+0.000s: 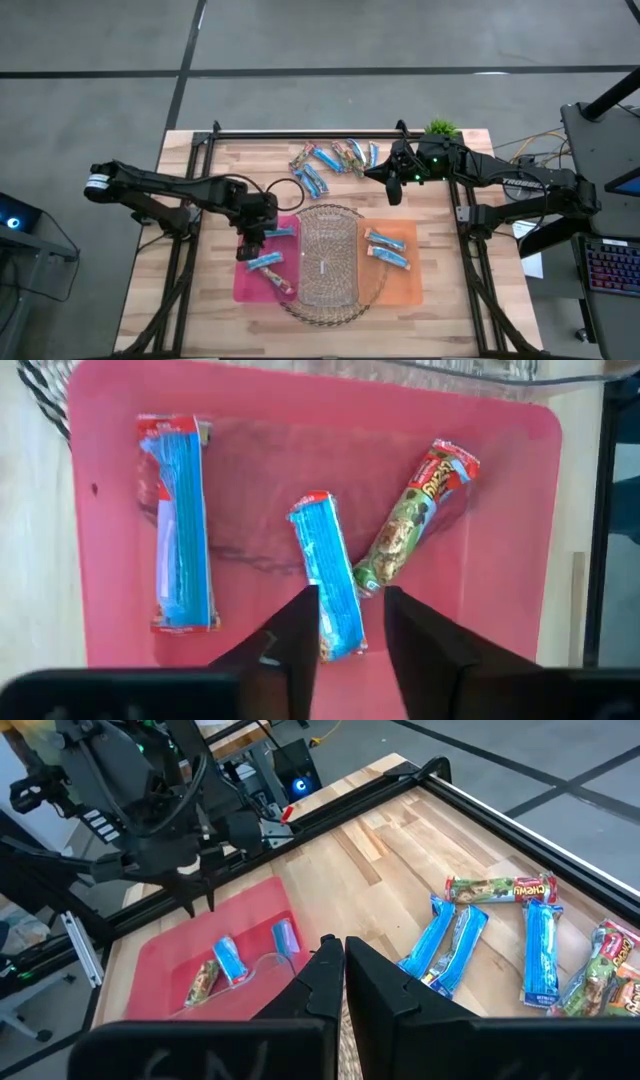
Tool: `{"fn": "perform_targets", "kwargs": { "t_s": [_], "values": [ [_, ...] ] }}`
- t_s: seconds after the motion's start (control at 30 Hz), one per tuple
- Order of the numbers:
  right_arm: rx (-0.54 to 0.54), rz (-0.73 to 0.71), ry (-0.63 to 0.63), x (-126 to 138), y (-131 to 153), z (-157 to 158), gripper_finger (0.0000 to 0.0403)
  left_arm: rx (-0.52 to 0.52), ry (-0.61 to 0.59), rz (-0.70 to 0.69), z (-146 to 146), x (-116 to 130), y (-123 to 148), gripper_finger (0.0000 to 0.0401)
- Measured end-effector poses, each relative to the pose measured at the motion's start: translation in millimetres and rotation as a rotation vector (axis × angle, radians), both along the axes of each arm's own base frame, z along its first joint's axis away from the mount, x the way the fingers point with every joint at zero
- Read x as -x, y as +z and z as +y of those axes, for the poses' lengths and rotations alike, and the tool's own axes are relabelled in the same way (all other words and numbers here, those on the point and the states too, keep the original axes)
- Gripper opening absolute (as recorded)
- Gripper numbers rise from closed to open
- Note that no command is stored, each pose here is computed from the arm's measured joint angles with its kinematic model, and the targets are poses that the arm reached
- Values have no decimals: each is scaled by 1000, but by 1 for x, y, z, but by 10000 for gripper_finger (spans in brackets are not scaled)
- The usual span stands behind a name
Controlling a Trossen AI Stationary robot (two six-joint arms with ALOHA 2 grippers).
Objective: Pick and place Granola Bars by type
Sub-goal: Put the yellow granola bar into the orange bin
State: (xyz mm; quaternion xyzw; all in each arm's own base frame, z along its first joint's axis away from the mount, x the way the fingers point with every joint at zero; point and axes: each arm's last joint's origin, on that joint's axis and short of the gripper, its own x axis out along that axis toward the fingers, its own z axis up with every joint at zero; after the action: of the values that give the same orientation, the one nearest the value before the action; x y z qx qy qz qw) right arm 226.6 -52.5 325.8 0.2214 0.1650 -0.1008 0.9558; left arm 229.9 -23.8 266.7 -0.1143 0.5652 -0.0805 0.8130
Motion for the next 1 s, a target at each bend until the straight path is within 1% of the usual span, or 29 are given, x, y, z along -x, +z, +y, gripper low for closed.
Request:
{"fn": "perform_targets", "kwargs": {
  "t_s": [0.13, 0.2, 0.47, 0.63, 0.7, 0.8, 0.93, 1.0],
  "values": [
    [3, 0, 1, 0, 0, 0, 9, -1, -3, -26, 0, -2, 7, 20],
    [7, 1, 3, 0, 0, 0, 9, -13, 4, -39, 1, -3, 10, 7],
    [45, 6, 18, 0, 0, 0, 8, -118, 81, -119, 8, -10, 27, 1],
    [46, 6, 18, 0, 0, 0, 8, -134, 145, -204, 20, -16, 42, 0],
    [47, 6, 18, 0, 0, 0, 8, -136, 166, -257, 26, -19, 47, 0],
    [47, 6, 18, 0, 0, 0, 8, -144, 190, -394, 34, -22, 57, 0],
    [47, 6, 18, 0, 0, 0, 8, -171, 214, -546, 46, -22, 72, 0],
    [46, 7, 19, 0, 0, 0, 9, -186, 223, -590, 51, -19, 78, 0]
  ]
}}
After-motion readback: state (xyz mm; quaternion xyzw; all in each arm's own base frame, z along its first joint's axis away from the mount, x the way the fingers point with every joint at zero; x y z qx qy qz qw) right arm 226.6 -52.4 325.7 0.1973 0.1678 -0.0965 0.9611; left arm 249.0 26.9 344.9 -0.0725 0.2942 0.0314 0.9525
